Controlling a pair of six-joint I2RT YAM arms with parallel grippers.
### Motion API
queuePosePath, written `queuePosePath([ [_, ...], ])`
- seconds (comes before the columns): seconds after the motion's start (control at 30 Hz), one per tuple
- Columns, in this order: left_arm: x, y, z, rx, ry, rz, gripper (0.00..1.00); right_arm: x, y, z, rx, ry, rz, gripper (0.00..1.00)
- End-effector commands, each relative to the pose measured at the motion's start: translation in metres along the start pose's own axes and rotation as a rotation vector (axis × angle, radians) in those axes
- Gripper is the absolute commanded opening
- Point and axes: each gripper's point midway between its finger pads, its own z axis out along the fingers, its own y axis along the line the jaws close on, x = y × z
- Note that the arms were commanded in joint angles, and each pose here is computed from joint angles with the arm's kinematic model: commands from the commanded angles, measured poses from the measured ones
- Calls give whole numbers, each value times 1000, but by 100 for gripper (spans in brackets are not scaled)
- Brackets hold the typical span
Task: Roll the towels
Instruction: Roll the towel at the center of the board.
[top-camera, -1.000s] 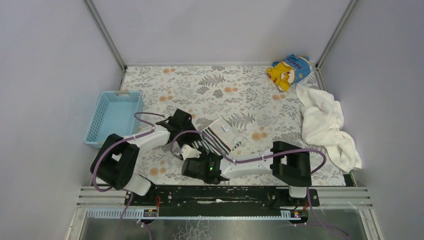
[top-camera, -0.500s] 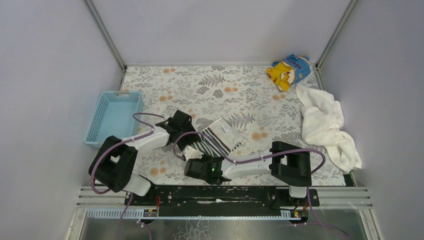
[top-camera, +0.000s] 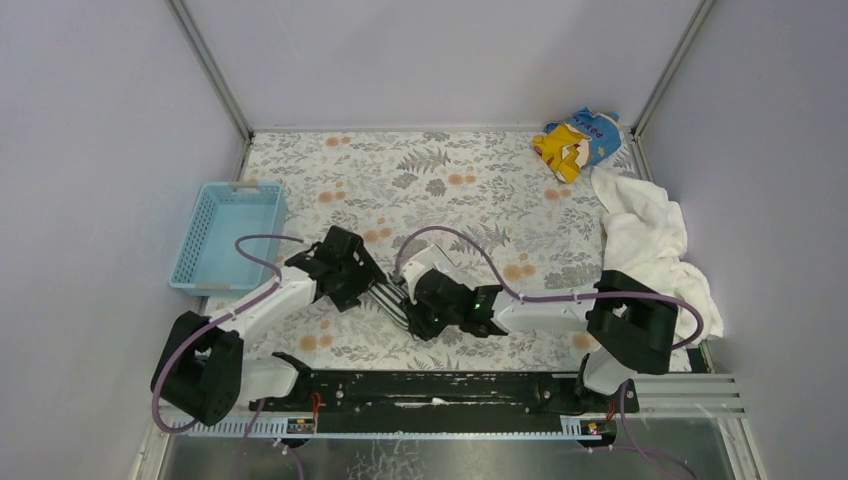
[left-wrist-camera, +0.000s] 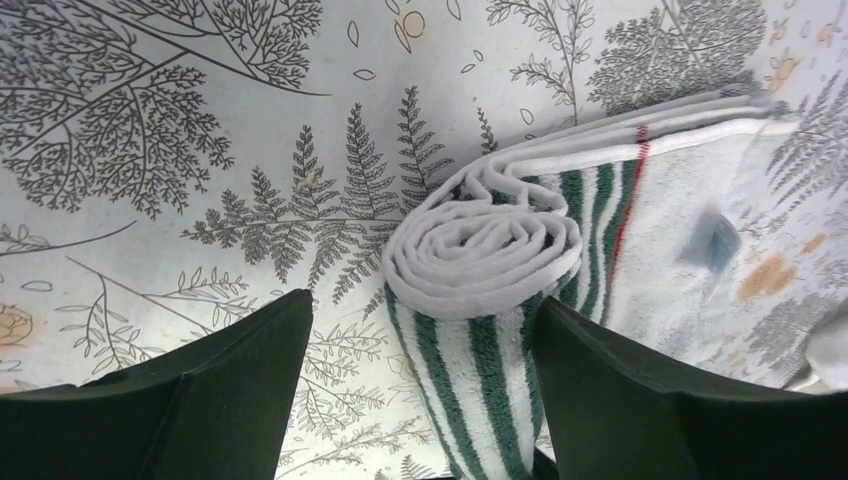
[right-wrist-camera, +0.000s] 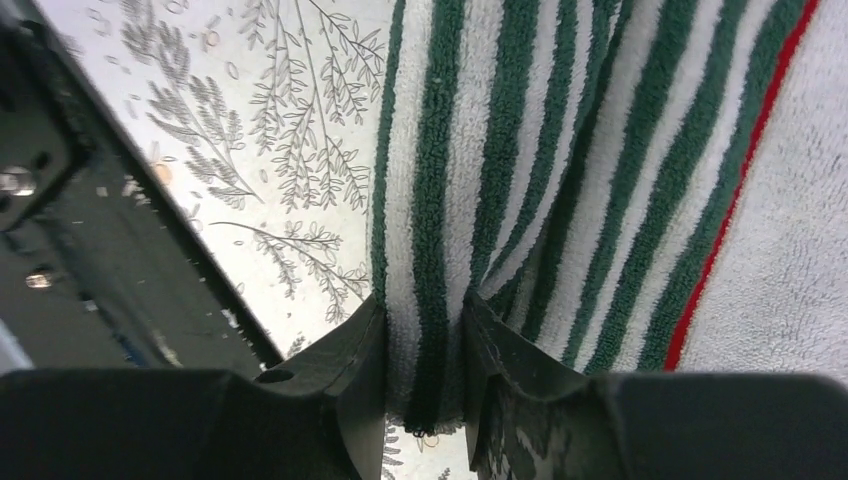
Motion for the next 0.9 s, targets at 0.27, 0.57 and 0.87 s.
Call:
queuePosePath([
  [0.27,-6,-13,-25,96,-27,14,91,6,13,-15,-500,-52,486,25],
  [0.57,0,-44,-40,293,-6,35,99,12,-3,-17,-631,-86,739,25],
  [0.87,9,-44,-20,296,46,32,98,22,-12,-9,-694,-68,929,24],
])
